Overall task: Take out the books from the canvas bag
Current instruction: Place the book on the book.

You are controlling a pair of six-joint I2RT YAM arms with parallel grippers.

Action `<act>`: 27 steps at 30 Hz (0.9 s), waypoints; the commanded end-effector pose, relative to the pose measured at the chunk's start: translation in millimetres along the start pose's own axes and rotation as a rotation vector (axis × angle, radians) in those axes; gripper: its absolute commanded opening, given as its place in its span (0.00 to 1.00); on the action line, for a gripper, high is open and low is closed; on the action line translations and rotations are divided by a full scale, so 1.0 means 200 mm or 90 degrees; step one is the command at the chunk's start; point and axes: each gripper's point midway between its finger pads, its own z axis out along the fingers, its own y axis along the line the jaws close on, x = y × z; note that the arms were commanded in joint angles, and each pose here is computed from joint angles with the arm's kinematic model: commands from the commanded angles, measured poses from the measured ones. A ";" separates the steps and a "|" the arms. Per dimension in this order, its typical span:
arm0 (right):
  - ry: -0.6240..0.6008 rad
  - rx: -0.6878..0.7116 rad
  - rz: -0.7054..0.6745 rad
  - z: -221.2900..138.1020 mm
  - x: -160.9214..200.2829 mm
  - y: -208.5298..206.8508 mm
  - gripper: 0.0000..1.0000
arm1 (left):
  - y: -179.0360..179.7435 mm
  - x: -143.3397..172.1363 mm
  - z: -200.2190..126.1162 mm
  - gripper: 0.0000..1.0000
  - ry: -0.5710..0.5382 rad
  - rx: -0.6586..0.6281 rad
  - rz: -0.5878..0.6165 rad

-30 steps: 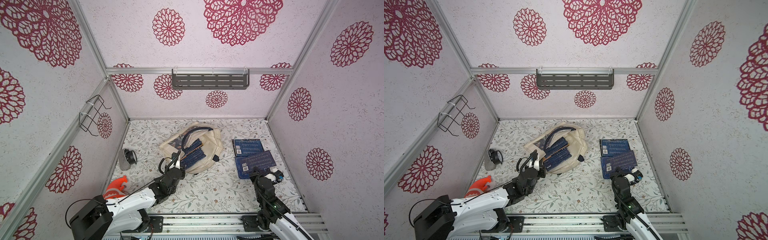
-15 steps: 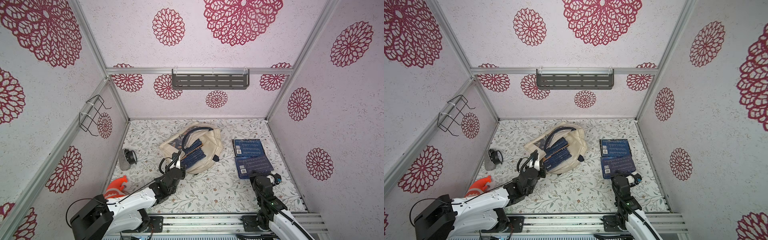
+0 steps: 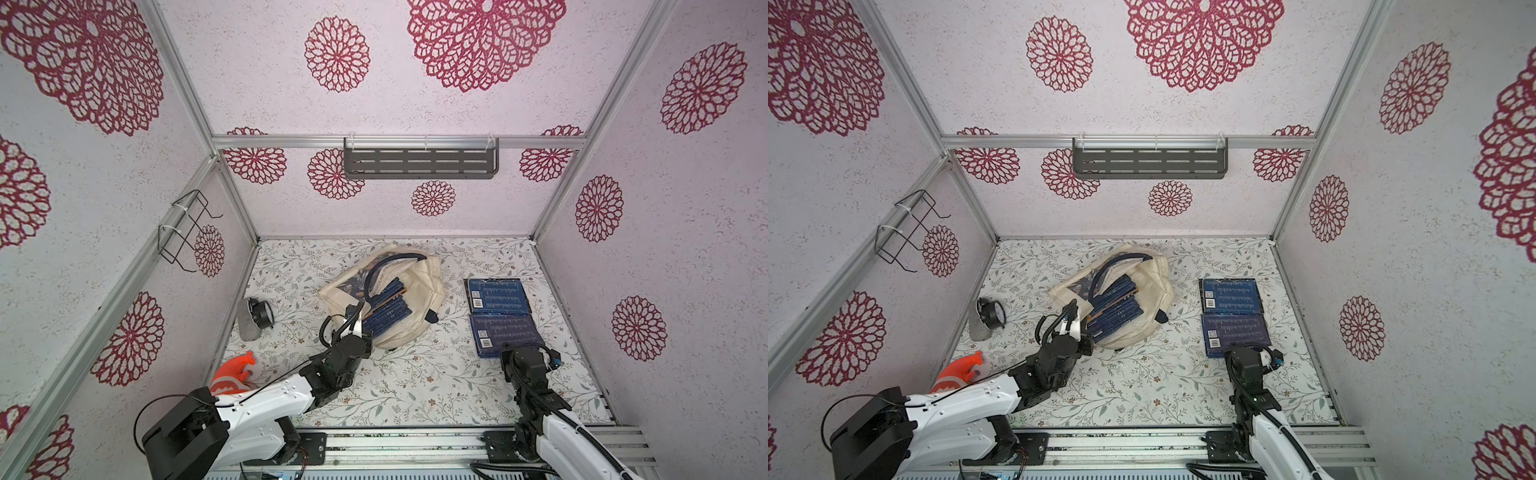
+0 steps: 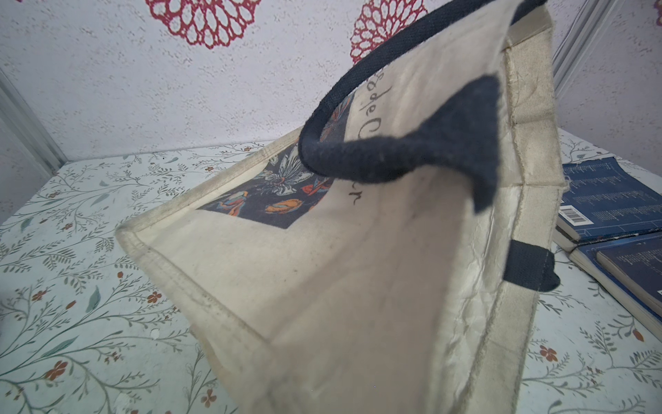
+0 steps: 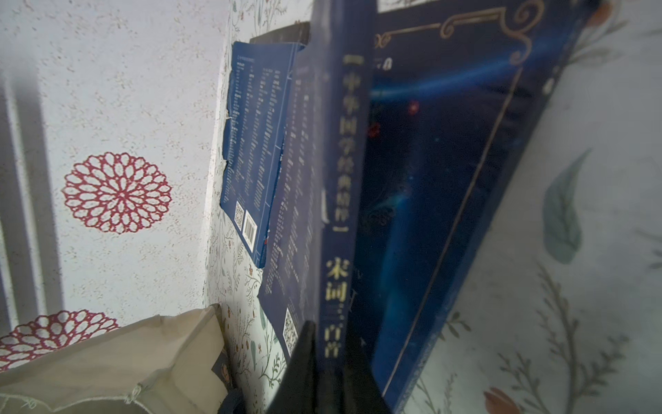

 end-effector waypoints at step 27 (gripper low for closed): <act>0.017 0.047 0.001 -0.01 -0.01 -0.03 0.47 | -0.06 -0.11 -0.01 0.00 -0.033 0.014 -0.004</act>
